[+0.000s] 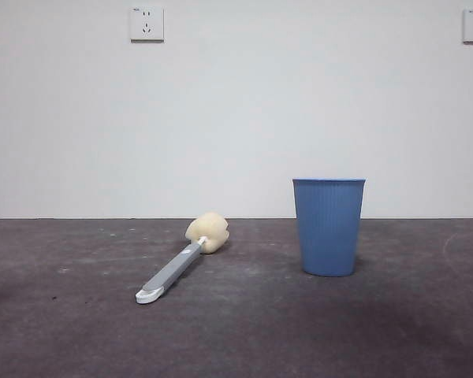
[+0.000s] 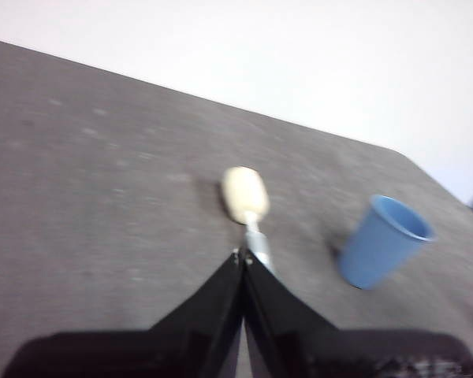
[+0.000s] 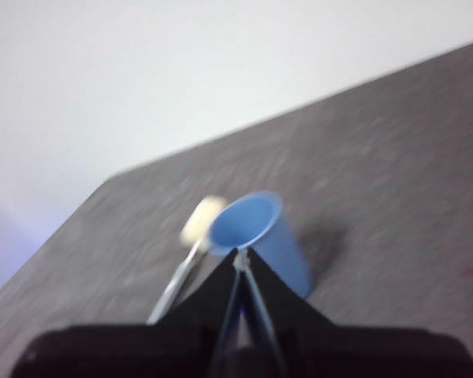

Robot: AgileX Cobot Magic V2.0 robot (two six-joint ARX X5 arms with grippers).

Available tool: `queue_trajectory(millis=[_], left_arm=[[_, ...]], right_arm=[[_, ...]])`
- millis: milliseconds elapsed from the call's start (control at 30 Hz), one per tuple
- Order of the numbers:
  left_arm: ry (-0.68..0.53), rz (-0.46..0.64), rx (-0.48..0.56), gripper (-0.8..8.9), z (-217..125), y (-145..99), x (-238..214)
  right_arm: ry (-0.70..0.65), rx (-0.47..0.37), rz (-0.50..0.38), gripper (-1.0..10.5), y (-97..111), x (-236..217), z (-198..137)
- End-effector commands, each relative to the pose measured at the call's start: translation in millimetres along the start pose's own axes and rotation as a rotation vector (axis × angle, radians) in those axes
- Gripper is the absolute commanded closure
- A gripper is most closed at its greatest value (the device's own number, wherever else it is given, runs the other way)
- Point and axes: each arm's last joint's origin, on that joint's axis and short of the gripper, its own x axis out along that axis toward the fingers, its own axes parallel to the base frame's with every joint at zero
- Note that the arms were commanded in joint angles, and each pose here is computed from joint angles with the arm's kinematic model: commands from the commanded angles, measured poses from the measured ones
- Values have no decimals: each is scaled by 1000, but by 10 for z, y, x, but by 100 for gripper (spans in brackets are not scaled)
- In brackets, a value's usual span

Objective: Pick up the cup brush,pick up the cup,insert the brush into the cup,clean the cup,put the cup brush back,put the cup back to the fixed position on the table

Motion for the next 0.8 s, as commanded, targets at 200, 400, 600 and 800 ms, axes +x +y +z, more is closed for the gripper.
queue_trajectory(millis=[200, 400, 600, 800], left_arm=[[164, -150, 97, 820, 375, -227, -72], [305, -252, 143, 820, 606, -355, -89], [396, -280, 197, 820, 749, -422, -102], [439, -267, 167, 745, 766, -422, -91]], right_arm=[[290, -86, 183, 958, 217, 53, 332], [468, -187, 203, 958, 389, 39, 655], [609, -236, 217, 958, 507, 5, 880], [640, -235, 211, 910, 513, 13, 904]])
